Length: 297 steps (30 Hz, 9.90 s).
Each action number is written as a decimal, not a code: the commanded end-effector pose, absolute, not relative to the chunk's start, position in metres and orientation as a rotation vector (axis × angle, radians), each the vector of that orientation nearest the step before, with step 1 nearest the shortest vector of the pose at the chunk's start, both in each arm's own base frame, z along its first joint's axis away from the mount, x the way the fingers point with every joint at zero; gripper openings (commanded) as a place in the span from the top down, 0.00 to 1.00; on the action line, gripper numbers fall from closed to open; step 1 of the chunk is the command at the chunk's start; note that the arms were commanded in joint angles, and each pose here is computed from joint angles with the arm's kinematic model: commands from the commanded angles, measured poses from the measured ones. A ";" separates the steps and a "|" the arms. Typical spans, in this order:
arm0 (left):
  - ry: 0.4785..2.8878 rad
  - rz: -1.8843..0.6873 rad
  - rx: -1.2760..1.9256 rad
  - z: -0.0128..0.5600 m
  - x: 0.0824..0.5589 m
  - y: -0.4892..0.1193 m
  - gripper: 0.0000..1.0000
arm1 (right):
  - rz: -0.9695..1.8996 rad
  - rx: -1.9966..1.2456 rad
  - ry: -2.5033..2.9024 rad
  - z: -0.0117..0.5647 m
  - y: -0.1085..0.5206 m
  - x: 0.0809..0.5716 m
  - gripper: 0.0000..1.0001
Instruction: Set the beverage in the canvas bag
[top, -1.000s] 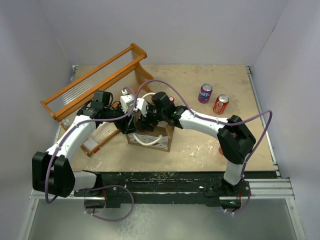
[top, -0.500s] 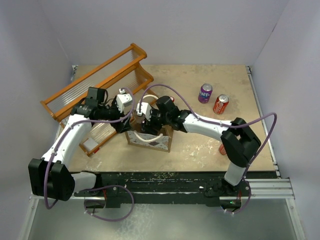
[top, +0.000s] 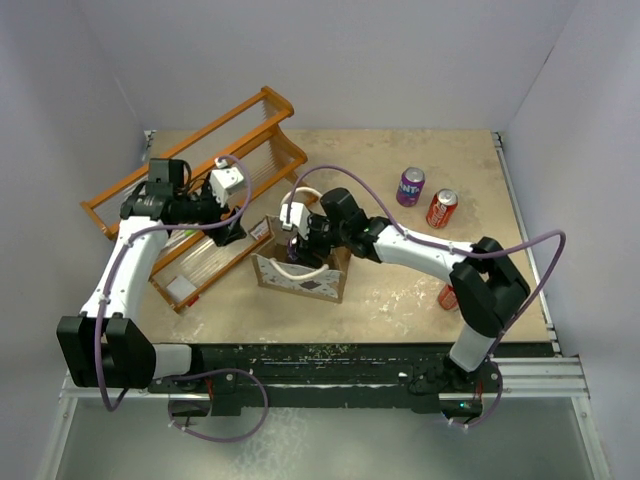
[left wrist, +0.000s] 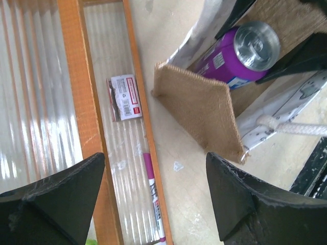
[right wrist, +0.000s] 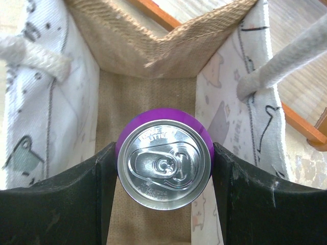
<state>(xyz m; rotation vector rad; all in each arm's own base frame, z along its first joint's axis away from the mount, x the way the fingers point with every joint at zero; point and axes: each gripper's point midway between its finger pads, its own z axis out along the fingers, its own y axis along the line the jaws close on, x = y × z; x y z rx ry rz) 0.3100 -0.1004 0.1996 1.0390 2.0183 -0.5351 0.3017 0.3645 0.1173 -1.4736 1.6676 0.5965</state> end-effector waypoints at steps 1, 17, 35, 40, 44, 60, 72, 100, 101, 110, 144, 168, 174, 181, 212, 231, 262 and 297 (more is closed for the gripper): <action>1.962 -0.467 1.119 0.190 0.313 -0.096 0.17 | 0.598 -1.494 1.482 0.171 0.356 0.300 1.00; 1.874 -0.496 1.261 0.161 0.329 -0.158 0.21 | 0.591 -1.573 1.439 0.178 0.334 0.301 1.00; 1.788 -0.806 1.374 0.152 0.280 -0.182 0.68 | 0.645 -1.246 1.495 0.198 0.380 0.348 1.00; 1.779 -0.862 1.360 0.153 0.272 -0.186 0.72 | 0.658 -1.192 1.507 0.198 0.383 0.352 1.00; 1.777 -0.896 1.354 0.151 0.265 -0.188 0.72 | 0.618 -1.150 1.548 0.195 0.383 0.363 0.99; 1.779 -0.952 1.322 0.142 0.256 -0.191 0.65 | 0.563 -1.137 1.670 0.160 0.384 0.371 0.73; 1.774 -0.900 1.324 0.147 0.260 -0.189 0.61 | 0.560 -1.148 1.690 0.164 0.383 0.371 0.29; 1.743 -0.843 1.402 0.173 0.265 -0.184 0.52 | 0.476 -1.402 1.504 0.203 0.358 0.337 0.17; 1.742 -0.842 1.402 0.174 0.266 -0.185 0.51 | 0.476 -1.419 1.499 0.204 0.356 0.334 0.18; 1.710 -0.833 1.401 0.189 0.268 -0.186 0.42 | 0.540 -1.559 1.459 0.207 0.344 0.299 0.18; 1.682 -0.608 1.266 0.223 0.278 -0.171 0.19 | -0.043 -0.380 1.968 0.254 0.035 0.422 0.11; 1.691 -0.601 1.263 0.217 0.277 -0.170 0.15 | -0.005 -0.351 2.266 0.156 -0.026 0.447 0.06; 1.691 -0.597 1.264 0.217 0.277 -0.170 0.14 | 0.039 -0.360 2.305 0.140 -0.026 0.454 0.09; 1.695 -0.597 1.261 0.217 0.277 -0.169 0.14 | 0.110 -0.406 2.358 0.124 -0.019 0.453 0.16; 1.702 -0.583 1.249 0.219 0.278 -0.168 0.10 | 0.094 -0.444 2.350 0.142 -0.025 0.437 0.58; 1.784 -0.669 1.067 0.226 0.296 -0.176 0.13 | 0.297 -0.783 1.784 0.340 0.097 0.369 1.00; 2.009 -0.927 0.820 0.185 0.329 -0.204 0.45 | 0.722 -1.348 1.488 0.289 0.306 0.308 1.00; 2.001 -0.928 0.856 0.163 0.316 -0.204 0.84 | 0.588 -1.348 1.672 0.228 0.310 0.319 1.00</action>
